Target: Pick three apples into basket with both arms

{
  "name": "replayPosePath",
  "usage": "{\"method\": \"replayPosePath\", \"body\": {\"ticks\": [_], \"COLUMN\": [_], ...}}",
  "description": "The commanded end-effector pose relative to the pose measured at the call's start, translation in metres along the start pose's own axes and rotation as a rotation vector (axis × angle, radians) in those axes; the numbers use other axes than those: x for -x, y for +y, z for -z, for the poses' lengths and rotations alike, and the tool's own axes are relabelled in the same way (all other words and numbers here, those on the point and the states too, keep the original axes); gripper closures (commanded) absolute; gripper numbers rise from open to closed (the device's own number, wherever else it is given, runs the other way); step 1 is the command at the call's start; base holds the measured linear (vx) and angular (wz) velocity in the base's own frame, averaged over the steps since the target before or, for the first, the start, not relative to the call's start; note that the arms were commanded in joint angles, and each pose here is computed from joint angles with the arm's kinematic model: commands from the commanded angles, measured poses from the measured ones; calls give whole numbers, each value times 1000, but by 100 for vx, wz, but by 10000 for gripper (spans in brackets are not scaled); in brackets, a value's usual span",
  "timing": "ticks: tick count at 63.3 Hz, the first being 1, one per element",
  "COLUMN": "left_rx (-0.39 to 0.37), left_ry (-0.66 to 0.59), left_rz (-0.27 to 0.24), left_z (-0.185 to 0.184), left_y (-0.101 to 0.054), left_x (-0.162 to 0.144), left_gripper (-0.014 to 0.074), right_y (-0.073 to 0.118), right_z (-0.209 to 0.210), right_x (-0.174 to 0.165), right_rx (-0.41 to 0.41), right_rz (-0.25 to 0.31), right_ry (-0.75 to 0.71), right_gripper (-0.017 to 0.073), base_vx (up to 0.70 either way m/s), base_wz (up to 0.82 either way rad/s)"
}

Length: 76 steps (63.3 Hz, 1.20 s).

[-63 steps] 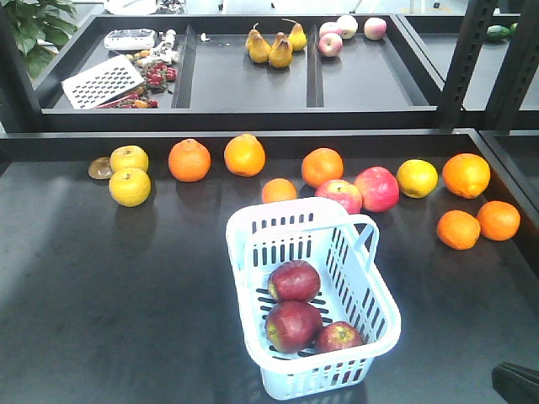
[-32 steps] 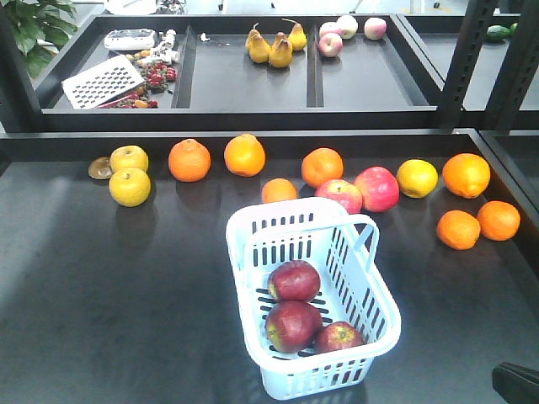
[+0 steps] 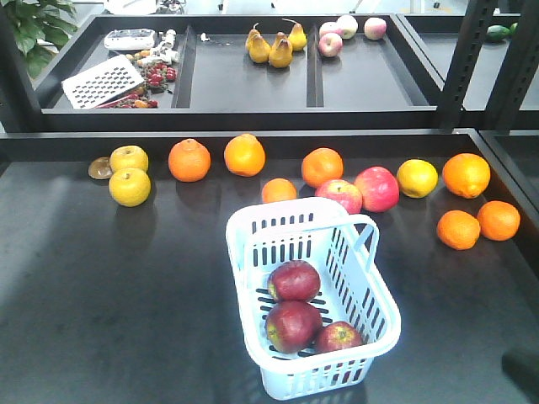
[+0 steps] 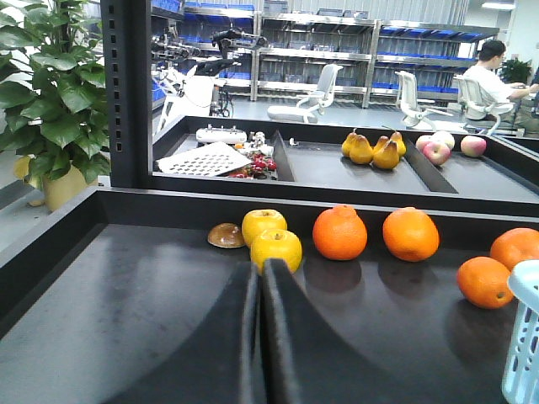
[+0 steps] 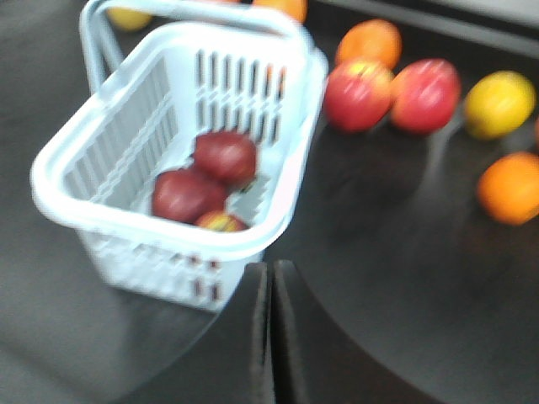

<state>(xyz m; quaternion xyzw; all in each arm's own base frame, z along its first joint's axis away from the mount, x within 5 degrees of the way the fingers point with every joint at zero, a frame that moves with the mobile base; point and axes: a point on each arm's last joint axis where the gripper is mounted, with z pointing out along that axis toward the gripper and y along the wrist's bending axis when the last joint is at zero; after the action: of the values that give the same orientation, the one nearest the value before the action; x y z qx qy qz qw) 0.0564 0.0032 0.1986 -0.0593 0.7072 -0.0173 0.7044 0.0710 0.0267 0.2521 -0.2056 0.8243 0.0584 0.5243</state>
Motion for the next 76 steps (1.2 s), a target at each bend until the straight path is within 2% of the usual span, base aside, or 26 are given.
{"method": "replayPosePath", "body": {"ticks": [1,4,17,22,27,29,32,40,45,58,76], "left_rx": [-4,-4,-4,-4,-4,-4,-4,-4,-4,-4,-4], "left_ry": [-73,-73,-73,-73,-73,-73,-73,-72,-72,-72,-72], "left_rz": [9,9,9,9,9,9,9,9,9,9,9], "left_z": [1,1,1,1,1,1,1,1,1,1,1], "left_y": [0,0,0,0,0,0,0,0,0,0,0], "left_x": [4,4,4,4,4,4,4,4,4,4,4], "left_gripper": [600,600,600,600,600,600,600,600,600,600,600], "right_y": [-5,-4,2,1,-2,-3,-6,-12,-13,-14,-14], "right_z": [-3,-10,-25,-26,-24,-21,-17,-8,-7,-6,-4], "right_x": [10,2,-50,-64,-73,-73,-73,-72,-72,-69,-66], "right_rx": [-62,-68,-67,-102,-162,-194,-245,-382,-413,-430,-430], "right_rz": [17,2,-139,-208,-308,-329,-332,-297,-288,-245,-240], "right_ry": [-157,-184,-198,-206,-219,-234,-270,-363,-362,-384,-423], "right_gripper": [564,564,564,564,564,564,564,564,564,564,564], "base_vx": [0,0,0,0,0,0,0,0,0,0,0], "base_wz": [0,0,0,0,0,0,0,0,0,0,0]}}
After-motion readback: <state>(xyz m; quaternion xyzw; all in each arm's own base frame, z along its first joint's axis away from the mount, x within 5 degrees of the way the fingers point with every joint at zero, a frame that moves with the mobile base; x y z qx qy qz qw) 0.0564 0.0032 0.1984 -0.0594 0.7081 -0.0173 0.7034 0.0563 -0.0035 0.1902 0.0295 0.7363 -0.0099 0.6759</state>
